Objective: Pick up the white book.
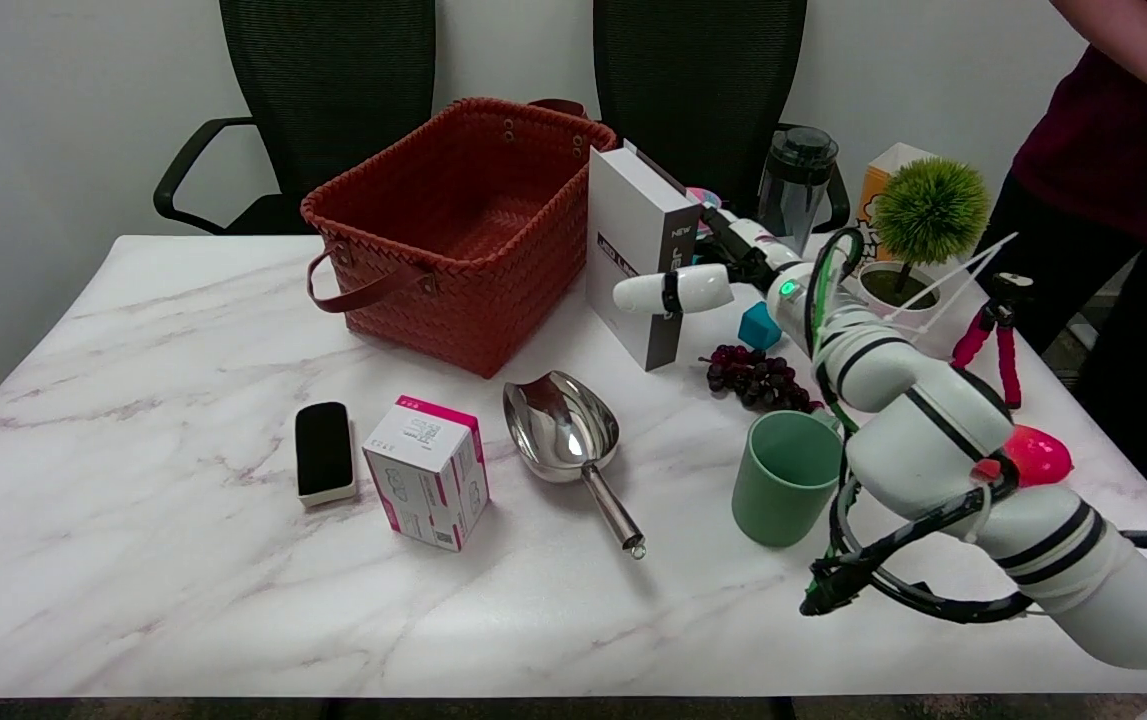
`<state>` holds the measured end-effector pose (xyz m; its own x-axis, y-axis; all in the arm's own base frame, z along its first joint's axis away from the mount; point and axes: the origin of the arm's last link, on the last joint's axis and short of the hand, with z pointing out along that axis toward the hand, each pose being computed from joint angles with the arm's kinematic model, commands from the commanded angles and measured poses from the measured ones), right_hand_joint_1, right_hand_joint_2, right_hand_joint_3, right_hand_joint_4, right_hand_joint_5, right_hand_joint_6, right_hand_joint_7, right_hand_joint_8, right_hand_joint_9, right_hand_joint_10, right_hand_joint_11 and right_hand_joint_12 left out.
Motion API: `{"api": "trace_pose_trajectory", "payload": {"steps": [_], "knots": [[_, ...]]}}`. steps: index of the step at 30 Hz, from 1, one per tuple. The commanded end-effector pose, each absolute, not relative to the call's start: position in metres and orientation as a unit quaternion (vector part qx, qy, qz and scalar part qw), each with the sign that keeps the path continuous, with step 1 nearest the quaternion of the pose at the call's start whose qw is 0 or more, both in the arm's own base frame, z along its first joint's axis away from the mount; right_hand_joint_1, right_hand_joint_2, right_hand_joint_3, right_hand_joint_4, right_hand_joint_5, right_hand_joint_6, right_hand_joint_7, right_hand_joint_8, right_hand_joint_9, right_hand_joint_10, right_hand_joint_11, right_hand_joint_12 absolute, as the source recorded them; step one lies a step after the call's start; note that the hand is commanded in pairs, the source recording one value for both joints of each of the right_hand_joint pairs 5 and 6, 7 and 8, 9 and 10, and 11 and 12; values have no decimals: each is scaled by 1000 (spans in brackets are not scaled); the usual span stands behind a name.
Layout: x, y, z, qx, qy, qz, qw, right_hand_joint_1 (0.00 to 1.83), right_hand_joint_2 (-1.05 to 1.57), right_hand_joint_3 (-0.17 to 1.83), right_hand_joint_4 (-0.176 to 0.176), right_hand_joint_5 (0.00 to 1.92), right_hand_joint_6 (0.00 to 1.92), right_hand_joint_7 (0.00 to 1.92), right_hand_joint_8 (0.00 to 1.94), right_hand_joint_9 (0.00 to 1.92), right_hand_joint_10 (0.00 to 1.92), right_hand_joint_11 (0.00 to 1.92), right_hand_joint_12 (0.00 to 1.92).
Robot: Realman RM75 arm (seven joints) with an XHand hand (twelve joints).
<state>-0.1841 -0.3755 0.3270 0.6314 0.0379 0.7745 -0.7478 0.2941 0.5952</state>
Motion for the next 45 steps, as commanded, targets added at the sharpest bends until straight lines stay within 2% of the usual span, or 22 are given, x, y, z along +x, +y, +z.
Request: {"api": "trace_pose_trajectory", "payload": {"steps": [1,45], "knots": [[-180,-396,310,526,-315,258,746,913,34,524,0,0,0,292,292,333,333,153,153],[-203,-419,334,471,-312,269,780,922,75,604,0,0,0,312,312,334,334,162,162]]}}
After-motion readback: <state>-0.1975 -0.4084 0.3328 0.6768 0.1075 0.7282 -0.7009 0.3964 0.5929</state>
